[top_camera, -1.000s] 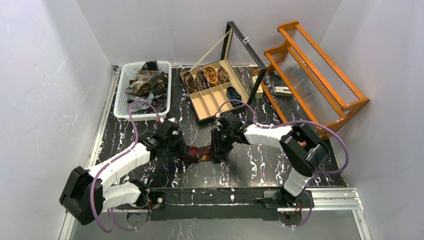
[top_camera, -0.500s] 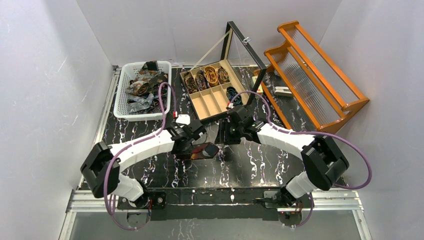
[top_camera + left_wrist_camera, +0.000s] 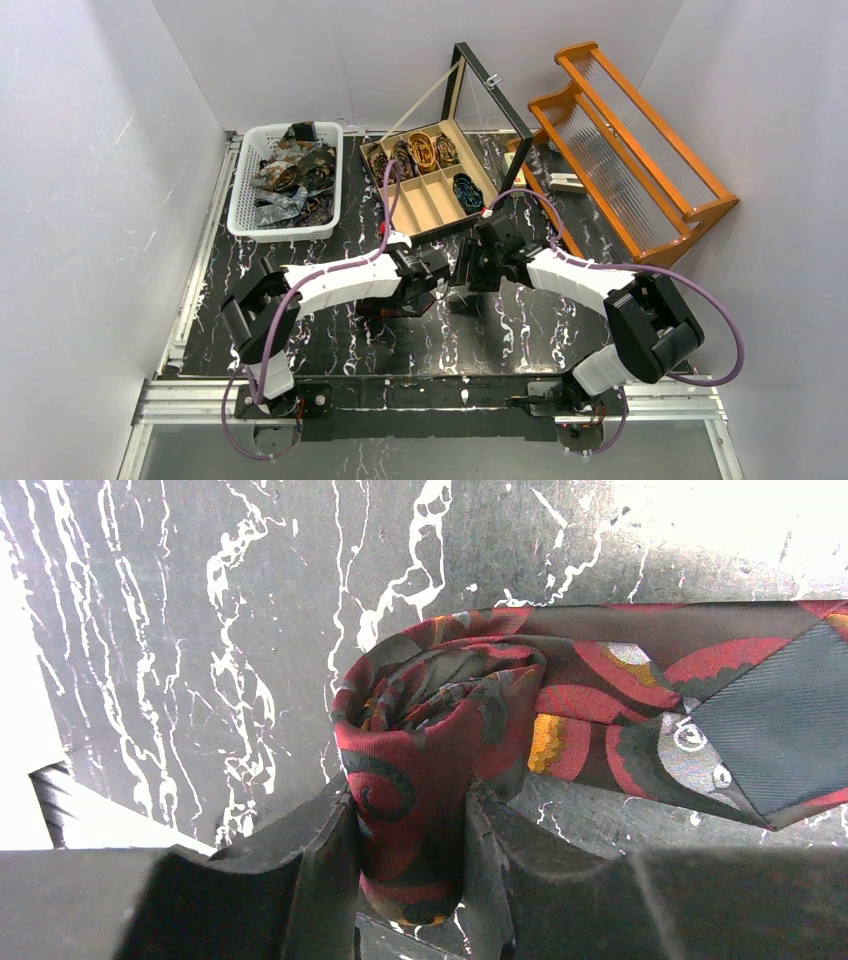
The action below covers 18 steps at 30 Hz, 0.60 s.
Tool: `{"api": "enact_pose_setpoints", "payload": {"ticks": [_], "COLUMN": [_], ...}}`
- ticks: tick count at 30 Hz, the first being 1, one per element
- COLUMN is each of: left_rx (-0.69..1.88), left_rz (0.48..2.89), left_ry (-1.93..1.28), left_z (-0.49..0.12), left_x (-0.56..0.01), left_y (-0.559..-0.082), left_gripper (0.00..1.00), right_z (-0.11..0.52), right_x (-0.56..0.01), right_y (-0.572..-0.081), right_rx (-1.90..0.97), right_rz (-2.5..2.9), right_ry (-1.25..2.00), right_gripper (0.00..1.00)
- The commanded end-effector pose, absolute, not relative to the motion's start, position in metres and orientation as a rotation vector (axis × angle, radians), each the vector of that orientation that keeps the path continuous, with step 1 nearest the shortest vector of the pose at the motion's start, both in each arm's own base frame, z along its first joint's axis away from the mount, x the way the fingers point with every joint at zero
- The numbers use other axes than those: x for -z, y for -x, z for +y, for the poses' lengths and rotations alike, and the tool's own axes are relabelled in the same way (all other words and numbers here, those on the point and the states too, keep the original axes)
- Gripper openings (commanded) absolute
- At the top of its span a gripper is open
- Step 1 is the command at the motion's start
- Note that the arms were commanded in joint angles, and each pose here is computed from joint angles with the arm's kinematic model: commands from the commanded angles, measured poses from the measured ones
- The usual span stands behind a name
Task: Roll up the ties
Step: Roll the tie at the center of the board.
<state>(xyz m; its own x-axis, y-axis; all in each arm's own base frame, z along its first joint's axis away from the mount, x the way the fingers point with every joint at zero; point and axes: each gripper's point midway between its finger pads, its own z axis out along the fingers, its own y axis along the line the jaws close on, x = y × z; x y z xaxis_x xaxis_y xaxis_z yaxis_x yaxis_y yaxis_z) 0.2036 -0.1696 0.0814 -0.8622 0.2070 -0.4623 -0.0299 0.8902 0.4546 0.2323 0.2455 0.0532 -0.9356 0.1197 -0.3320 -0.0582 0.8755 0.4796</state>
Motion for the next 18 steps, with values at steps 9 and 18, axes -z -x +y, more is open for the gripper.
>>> {"api": "enact_pose_setpoints", "payload": {"ticks": [9, 18], "left_rx": [-0.718, -0.589], "left_rz": [2.482, 2.544], "left_ry": [-0.243, -0.263], "left_z": [-0.203, -0.238], "left_x": [-0.080, -0.068], "left_y": [-0.213, -0.216], "left_gripper": [0.43, 0.67], "right_z": [0.239, 0.239], "right_x": [-0.057, -0.057], "right_y": [-0.238, -0.237], "right_rx": [-0.748, -0.780], "right_rz": [2.657, 2.665], "right_ry": [-0.114, -0.113], "right_gripper": [0.66, 0.68]}}
